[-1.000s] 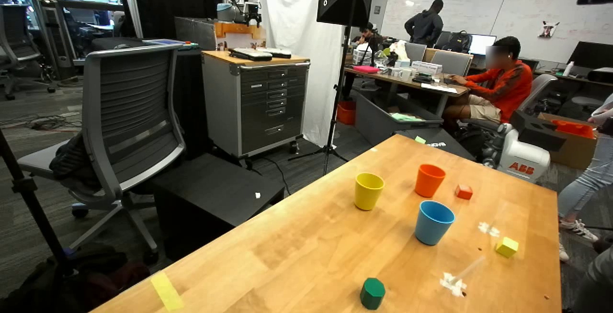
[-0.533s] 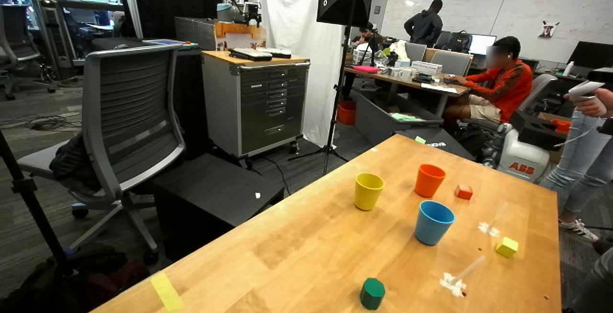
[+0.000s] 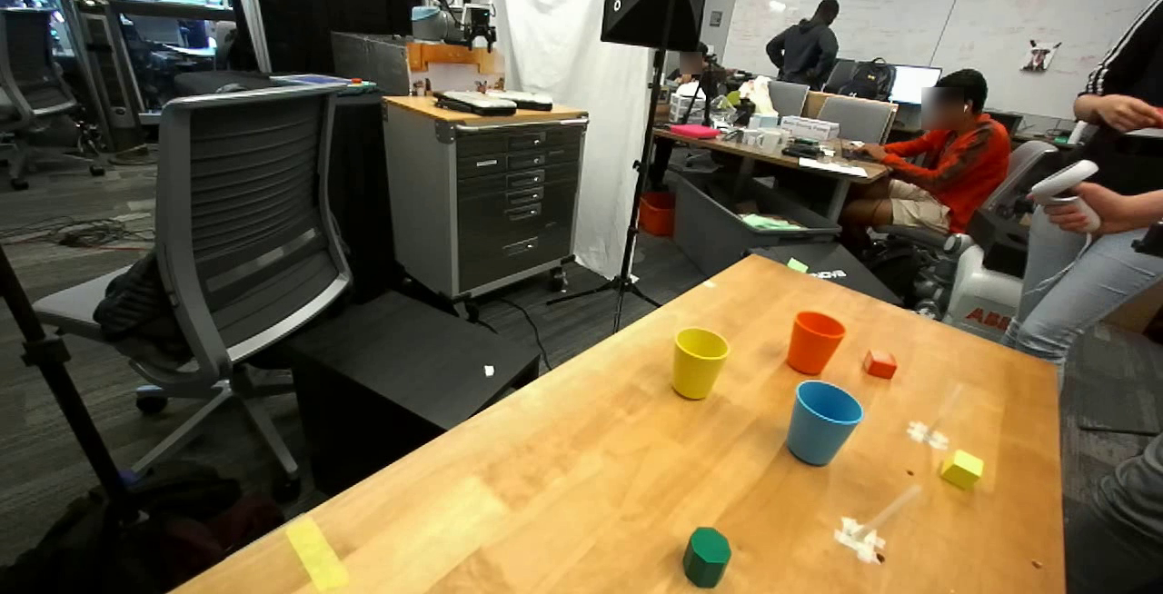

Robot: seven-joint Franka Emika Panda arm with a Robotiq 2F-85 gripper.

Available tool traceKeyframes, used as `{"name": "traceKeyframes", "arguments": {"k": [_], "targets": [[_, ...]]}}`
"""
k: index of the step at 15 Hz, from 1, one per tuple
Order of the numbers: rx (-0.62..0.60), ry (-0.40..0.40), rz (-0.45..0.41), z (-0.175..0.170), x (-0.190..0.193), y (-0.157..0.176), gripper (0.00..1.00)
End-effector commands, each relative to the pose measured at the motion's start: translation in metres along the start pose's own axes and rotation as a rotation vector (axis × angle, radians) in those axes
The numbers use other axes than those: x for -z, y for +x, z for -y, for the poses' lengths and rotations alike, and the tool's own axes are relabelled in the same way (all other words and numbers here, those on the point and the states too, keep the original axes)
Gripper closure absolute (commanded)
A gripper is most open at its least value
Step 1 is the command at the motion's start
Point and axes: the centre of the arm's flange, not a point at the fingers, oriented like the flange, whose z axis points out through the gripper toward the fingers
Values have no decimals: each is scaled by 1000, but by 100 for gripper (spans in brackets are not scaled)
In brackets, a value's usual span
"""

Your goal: Stack the cups into the blue cup

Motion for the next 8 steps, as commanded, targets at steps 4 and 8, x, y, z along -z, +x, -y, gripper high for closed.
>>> {"name": "traceKeyframes", "arguments": {"k": [4,8], "targets": [[-60,-13,46,-11,7,73,0],[-98,-23,107,-39,-16,123,0]]}}
